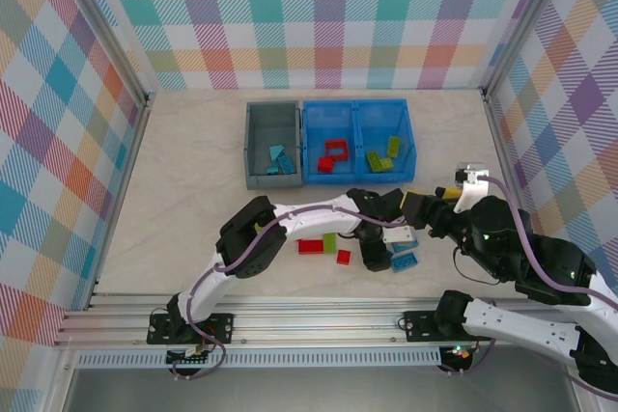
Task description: Sort the legos into containers by color
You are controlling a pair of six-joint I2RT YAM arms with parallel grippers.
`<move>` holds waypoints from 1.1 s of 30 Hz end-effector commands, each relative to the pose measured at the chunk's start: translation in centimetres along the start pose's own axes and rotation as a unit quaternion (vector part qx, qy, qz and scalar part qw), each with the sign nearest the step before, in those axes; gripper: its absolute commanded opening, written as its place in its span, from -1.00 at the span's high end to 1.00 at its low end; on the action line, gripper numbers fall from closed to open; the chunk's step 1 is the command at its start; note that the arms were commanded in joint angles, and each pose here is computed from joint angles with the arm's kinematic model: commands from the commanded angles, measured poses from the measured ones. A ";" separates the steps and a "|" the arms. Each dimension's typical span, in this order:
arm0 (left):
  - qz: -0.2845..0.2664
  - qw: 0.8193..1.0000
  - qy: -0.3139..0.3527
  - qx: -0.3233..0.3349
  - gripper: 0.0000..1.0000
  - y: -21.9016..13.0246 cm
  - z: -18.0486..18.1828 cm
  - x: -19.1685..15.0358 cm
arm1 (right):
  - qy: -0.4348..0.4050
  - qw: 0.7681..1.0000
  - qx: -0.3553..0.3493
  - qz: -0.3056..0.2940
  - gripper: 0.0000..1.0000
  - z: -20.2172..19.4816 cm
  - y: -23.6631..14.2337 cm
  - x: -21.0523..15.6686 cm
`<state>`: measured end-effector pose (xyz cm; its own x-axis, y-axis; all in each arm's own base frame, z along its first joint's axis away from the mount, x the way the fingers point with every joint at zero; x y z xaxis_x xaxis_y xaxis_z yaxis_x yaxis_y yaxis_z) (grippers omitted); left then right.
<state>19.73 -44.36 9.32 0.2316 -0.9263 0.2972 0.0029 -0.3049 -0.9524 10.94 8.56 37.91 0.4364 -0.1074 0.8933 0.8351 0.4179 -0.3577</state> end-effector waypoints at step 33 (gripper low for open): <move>-0.125 0.966 -0.187 0.129 0.43 -11.5 1.3 -6.6 | -0.077 0.992 0.088 0.042 -0.55 4.3 2.8 -0.3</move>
<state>17.32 -36.76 14.10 0.4008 -0.8227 0.4032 0.2095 -0.3461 -0.9145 11.48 10.79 37.21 0.4552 -0.0110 0.8903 0.7901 0.4660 -0.3982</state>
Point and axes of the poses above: each hand's point on the last joint's axis, 136 mm out from that joint toward the fingers, its own y axis out along the fingers, its own z axis along the line the jaws close on, x = y × z, the point moved 7 cm from there along -y, back along the fingers, and after that the axes turned 7 degrees about -y, right-handed, at the moved point
